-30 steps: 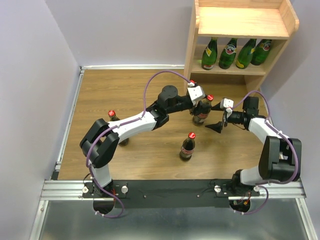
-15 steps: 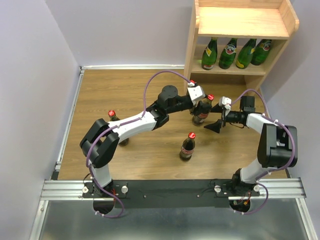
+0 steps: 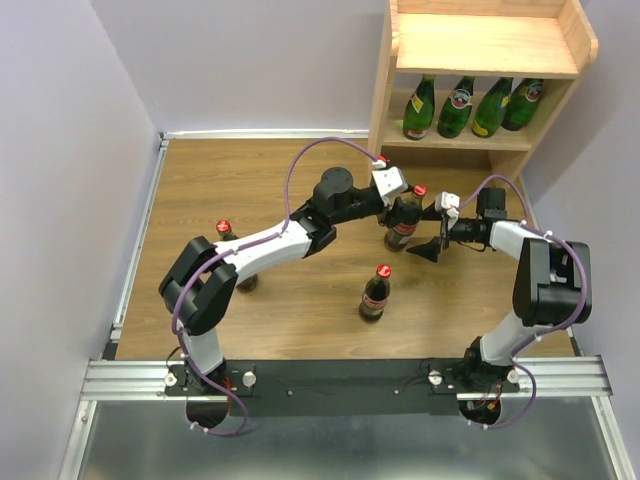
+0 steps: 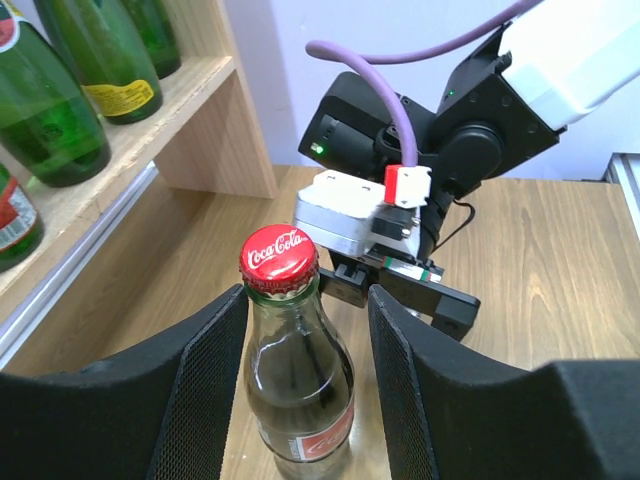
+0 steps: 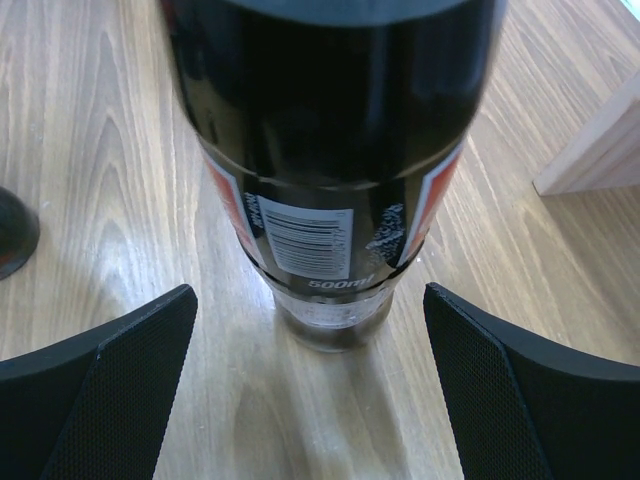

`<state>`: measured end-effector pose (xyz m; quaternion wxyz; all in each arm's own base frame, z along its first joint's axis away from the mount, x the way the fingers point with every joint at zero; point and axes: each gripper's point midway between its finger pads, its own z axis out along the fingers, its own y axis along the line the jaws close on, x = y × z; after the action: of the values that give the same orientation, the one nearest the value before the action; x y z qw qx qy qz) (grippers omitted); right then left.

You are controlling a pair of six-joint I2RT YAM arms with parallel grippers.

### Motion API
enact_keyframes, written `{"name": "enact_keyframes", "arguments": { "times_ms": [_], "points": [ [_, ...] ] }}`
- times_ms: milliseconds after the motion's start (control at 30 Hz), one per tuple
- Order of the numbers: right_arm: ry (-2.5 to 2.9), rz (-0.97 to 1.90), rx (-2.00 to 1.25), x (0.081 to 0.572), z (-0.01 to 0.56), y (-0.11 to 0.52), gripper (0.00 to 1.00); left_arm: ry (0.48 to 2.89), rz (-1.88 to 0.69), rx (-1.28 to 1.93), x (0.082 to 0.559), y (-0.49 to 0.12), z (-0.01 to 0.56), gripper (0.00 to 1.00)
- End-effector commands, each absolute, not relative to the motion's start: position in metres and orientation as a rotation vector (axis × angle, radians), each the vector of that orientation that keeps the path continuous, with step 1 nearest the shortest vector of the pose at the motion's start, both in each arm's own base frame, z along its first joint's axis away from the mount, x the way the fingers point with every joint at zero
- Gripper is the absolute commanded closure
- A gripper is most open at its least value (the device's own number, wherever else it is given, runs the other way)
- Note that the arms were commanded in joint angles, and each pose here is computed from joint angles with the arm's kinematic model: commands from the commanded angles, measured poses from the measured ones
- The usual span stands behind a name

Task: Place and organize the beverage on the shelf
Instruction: Adjust the drink.

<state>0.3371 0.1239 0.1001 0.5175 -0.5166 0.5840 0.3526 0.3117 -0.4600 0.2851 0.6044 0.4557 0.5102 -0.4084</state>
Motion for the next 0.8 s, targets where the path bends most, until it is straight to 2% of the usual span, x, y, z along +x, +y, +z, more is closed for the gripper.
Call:
{"name": "enact_keyframes", "arguments": {
  "times_ms": [0,767],
  "points": [
    [1.377,0.836,-1.274,0.344,0.1,0.129,0.0,1.121,-0.943,1.016,0.315,-0.458,0.315,0.41],
    [1.428,0.93,-1.24,0.37,0.107,0.144,0.0,1.162,-0.905,0.952,0.343,-0.431,0.321,0.4]
  ]
}}
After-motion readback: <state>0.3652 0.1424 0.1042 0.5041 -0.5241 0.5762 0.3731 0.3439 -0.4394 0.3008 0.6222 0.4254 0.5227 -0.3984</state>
